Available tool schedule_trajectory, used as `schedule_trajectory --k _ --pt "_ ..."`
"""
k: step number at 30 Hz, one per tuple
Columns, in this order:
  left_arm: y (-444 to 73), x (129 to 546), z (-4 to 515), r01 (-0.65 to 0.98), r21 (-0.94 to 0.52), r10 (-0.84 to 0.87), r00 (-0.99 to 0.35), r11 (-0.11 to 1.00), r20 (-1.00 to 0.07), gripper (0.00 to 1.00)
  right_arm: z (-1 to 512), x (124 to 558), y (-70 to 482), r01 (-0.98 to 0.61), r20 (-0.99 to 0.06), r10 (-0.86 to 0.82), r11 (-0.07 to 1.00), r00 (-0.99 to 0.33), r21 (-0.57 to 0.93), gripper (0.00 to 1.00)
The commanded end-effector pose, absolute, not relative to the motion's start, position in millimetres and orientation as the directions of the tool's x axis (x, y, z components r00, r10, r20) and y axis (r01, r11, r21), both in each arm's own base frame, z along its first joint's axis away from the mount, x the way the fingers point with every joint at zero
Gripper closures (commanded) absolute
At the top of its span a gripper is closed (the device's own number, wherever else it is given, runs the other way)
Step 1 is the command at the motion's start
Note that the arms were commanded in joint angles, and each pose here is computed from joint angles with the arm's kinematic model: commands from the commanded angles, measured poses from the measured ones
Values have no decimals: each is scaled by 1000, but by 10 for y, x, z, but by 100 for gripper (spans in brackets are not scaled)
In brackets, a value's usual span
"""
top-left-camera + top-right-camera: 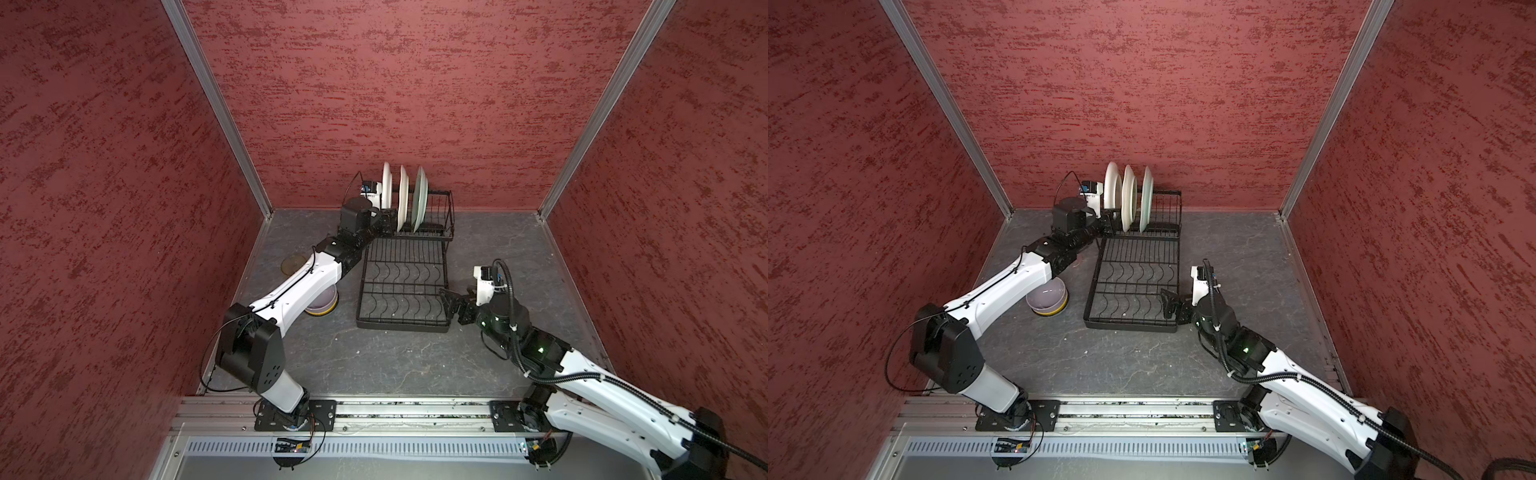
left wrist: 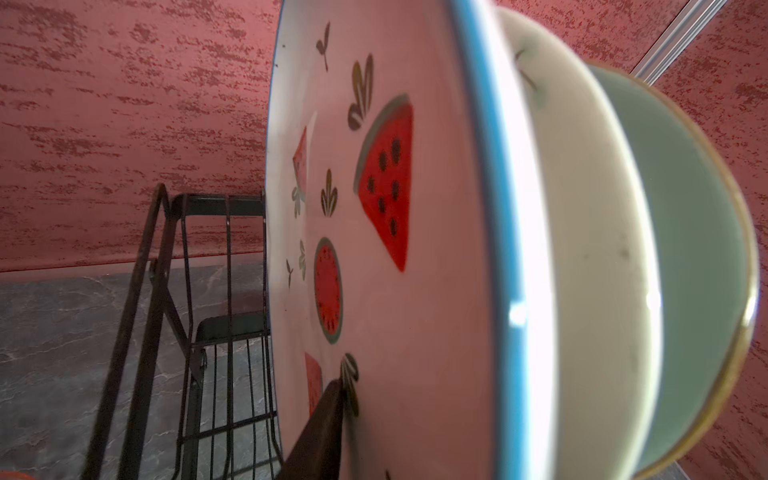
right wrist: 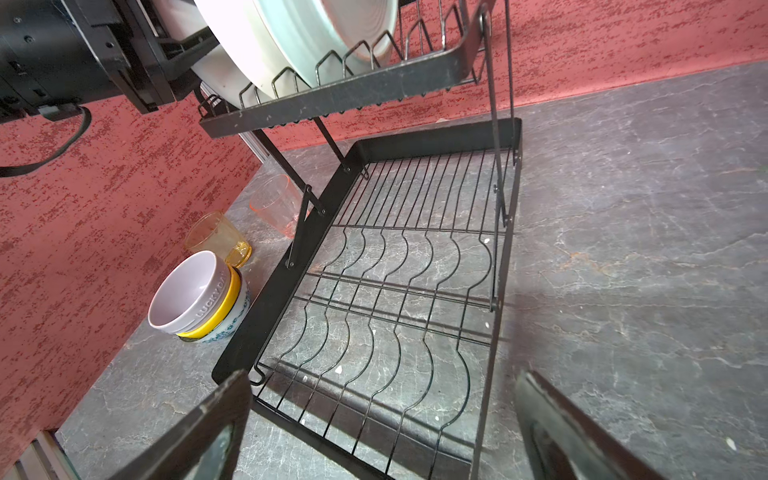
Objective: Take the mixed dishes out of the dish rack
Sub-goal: 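Reach the left gripper to the watermelon plate in the rack and grip its rim, then lift the watermelon plate up out of the rack with the left gripper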
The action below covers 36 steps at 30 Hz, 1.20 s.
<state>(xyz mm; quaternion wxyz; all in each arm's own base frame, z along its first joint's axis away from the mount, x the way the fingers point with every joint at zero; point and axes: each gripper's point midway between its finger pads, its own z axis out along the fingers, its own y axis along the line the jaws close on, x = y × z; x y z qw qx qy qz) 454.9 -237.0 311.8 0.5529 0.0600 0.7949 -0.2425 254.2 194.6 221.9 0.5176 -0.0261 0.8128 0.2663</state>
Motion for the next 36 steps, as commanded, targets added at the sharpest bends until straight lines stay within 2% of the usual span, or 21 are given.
schedule_trajectory --k 1,3,5,27,34,36 --pt "-2353 4609 3175 350 -284 -152 -358 893 -921 69 2228 2568 1885 -292 -856 250 866 -452 407 1" --pt "-2355 4609 3181 349 -271 -142 -354 897 -925 70 2225 2568 1882 -289 -855 251 866 -453 407 1" --pt "-2344 4613 3188 341 -259 -135 -346 904 -929 76 2220 2571 1875 -286 -856 250 869 -453 405 1" --pt "-2398 4654 3308 344 -231 -119 -316 910 -941 88 2149 2570 1804 -249 -848 263 879 -459 407 1" --pt "-2428 4634 3356 338 -221 -116 -305 915 -945 100 2094 2547 1765 -237 -845 273 879 -460 413 1" --pt "-2425 4634 3371 334 -217 -114 -301 917 -947 100 2088 2547 1762 -237 -845 271 880 -461 411 1"
